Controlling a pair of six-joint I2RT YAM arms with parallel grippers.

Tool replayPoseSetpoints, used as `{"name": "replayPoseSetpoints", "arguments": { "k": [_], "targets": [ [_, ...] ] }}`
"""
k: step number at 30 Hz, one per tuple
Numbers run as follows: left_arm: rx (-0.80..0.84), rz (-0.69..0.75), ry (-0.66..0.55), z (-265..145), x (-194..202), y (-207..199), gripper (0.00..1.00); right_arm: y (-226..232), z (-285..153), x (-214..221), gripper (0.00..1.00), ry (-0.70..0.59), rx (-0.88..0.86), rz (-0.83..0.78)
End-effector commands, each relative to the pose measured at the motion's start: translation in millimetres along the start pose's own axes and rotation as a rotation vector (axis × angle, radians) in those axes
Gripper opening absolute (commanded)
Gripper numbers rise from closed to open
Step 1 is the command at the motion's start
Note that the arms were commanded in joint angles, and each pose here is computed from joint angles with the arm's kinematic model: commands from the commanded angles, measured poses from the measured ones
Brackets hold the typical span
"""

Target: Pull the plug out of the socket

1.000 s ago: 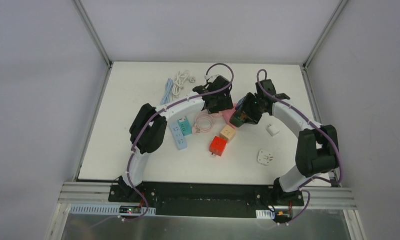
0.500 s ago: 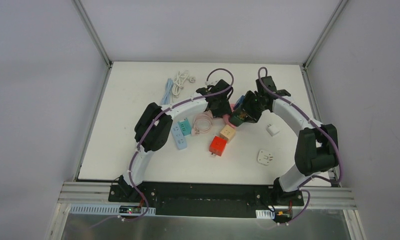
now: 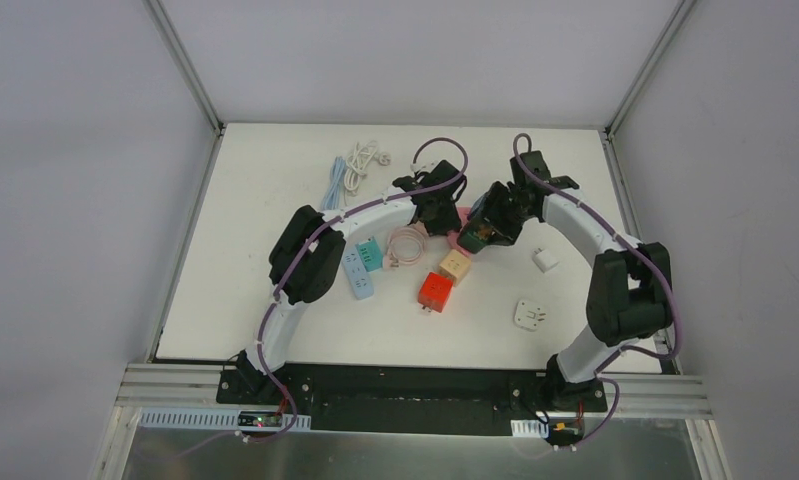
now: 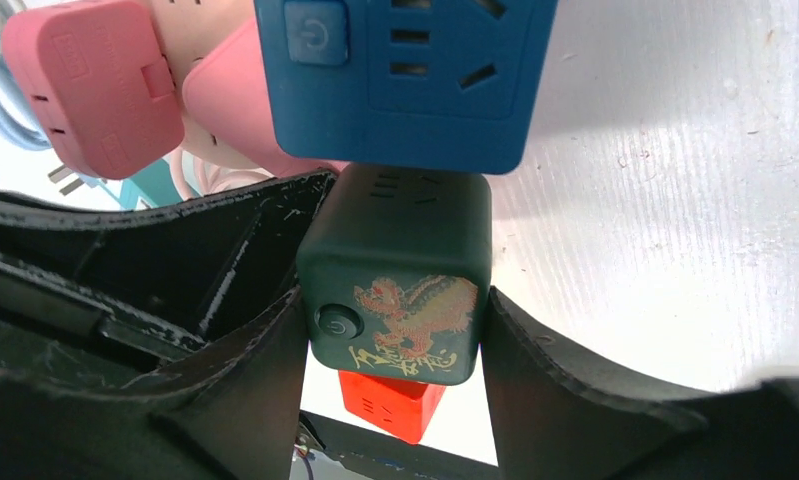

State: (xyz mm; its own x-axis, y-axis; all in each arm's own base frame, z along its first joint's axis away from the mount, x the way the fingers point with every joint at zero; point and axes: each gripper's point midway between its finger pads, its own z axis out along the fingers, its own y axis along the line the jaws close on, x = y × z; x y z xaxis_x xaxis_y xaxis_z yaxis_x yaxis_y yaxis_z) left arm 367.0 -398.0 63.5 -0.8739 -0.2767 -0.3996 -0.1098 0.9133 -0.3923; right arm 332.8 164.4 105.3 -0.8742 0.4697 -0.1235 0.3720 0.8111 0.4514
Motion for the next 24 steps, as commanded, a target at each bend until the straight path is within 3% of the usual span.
{"name": "replayPoseSetpoints", "arguments": {
  "k": [1,5,9,11,16,24],
  "targets": [
    [-0.183,0.061,0.123,11.3,42.4,49.6,0.28,56.8,-52.4,-17.3,0.0,-0.17,-0.35,-0.116],
    [-0.19,0.06,0.13,12.2,43.6,50.9,0.27,57.1,-53.7,-18.3,0.0,-0.198,-0.371,-0.104],
    [-0.2,0.062,0.136,12.4,45.4,53.3,0.26,26.3,-38.6,-21.7,0.0,-0.136,-0.097,0.059],
    [-0.199,0.059,0.138,12.5,45.5,53.2,0.25,24.8,-40.8,-20.3,0.0,-0.12,-0.062,0.06],
    [-0.173,0.06,0.122,9.8,39.9,46.3,0.25,9.9,-54.9,-35.6,0.0,-0.24,-0.043,0.058],
    [0.075,0.112,0.113,-15.7,19.7,-10.6,0.47,-19.9,-80.4,-44.7,0.0,-0.32,-0.038,0.091]
  ]
}}
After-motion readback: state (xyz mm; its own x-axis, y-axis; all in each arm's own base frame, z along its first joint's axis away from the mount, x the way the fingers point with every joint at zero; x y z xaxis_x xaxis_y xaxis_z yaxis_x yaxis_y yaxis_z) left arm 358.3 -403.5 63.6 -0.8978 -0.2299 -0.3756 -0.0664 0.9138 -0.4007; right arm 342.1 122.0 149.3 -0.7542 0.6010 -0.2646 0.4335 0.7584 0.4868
